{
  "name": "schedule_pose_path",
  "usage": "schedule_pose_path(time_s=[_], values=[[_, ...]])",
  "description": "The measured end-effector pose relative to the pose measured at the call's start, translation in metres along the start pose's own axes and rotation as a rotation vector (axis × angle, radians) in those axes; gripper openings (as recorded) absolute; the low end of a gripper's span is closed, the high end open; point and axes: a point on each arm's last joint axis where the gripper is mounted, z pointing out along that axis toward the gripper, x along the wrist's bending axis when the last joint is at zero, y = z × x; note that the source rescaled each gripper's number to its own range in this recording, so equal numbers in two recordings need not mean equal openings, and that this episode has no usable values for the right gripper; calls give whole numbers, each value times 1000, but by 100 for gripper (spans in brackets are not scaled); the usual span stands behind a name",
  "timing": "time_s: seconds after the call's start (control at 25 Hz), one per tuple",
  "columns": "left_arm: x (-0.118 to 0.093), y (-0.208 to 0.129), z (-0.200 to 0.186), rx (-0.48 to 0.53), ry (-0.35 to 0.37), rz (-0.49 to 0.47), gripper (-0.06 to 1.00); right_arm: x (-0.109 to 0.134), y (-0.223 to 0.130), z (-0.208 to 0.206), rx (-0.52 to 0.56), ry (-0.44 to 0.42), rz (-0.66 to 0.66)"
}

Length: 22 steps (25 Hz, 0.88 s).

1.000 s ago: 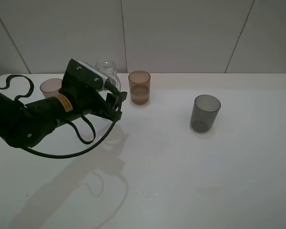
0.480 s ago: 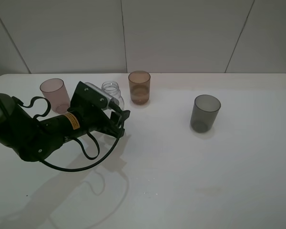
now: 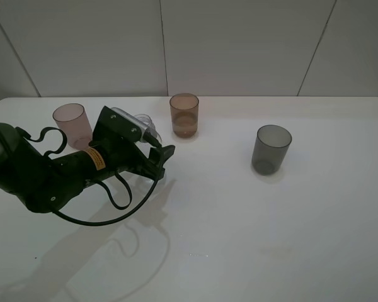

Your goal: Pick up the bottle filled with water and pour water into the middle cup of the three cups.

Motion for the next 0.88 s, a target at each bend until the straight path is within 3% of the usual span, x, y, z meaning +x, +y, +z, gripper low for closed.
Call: schedule_pose_path(time_s=[0.12,0.44,0.72,0.88], values=[[0,0,0,-1,0,0,99,0,0,0,0,0,0],[1,20,-4,-64,6,7,100,0,0,0,0,0,0],[6,76,-22,-201,62,4,100,0,0,0,0,0,0],[9,108,-42,-227,105,0,100,0,0,0,0,0,0]])
